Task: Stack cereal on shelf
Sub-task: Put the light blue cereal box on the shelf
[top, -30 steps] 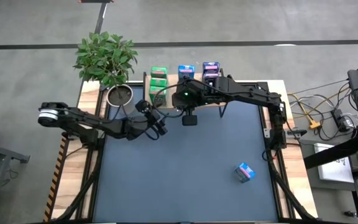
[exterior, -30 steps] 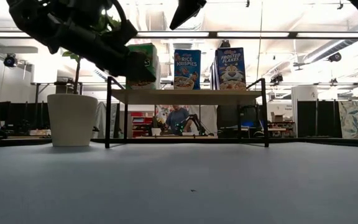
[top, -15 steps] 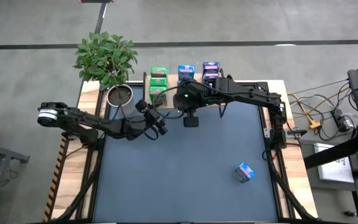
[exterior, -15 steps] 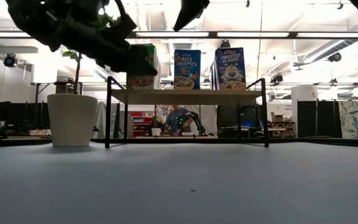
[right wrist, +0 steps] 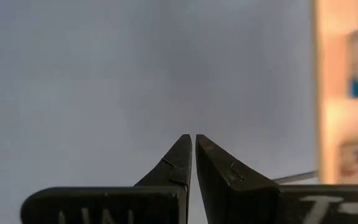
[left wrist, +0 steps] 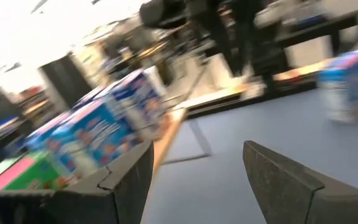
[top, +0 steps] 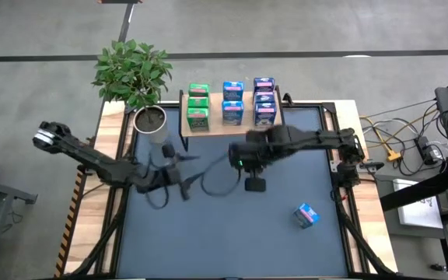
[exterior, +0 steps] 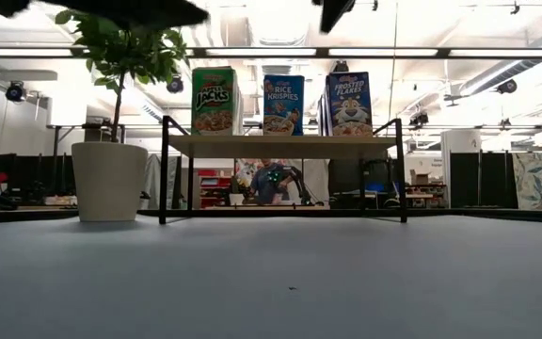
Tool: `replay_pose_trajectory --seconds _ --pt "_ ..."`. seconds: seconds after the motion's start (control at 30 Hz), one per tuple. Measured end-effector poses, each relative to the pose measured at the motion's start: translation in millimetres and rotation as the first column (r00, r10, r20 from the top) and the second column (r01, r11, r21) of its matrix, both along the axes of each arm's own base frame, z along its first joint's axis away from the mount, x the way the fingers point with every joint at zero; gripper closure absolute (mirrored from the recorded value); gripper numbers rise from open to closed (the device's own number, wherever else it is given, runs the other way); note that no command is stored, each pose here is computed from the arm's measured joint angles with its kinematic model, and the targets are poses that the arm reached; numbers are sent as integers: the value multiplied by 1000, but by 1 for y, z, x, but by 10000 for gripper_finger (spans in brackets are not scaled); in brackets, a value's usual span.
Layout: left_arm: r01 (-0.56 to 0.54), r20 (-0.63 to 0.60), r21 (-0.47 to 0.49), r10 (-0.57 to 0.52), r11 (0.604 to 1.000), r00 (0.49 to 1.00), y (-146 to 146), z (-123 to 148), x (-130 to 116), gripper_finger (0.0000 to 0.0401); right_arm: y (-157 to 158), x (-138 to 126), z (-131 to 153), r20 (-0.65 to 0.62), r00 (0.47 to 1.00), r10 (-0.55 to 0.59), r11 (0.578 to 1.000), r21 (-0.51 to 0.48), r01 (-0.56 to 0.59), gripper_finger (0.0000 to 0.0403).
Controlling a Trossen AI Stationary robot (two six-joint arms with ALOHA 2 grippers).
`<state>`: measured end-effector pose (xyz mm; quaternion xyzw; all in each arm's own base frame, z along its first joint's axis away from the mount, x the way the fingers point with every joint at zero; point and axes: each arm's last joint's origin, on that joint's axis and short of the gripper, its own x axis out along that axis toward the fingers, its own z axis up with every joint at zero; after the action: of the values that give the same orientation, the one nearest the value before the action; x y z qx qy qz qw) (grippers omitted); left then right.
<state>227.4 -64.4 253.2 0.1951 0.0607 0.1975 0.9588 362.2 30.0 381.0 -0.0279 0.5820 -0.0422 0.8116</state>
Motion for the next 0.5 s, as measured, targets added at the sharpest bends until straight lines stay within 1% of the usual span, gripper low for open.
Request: replay_pose_trajectory --seconds 0.07,0.17,0.27,0.33,0.4,0.5 --pt "65 -4 1 -65 998 998 -12 4 -10 170 20 -5 0 -4 1000 -13 1000 22 13 390" --pt "134 19 -18 -134 991 991 -24 10 -21 170 50 -16 -1 -8 1000 -29 998 53 30 390" --pt "179 33 -24 -178 984 983 -32 13 -27 170 78 -30 -8 -17 997 -73 997 37 74 390" --pt "190 40 -27 -189 981 981 -34 15 -29 170 94 -41 -13 -17 993 -120 993 15 120 390" --pt "192 44 -29 -191 981 981 -34 15 -30 170 106 -54 -18 -26 984 -176 984 24 176 390" --pt "191 45 -30 -189 981 981 -34 16 -30 170 118 -75 -26 -51 955 -294 954 48 296 390"
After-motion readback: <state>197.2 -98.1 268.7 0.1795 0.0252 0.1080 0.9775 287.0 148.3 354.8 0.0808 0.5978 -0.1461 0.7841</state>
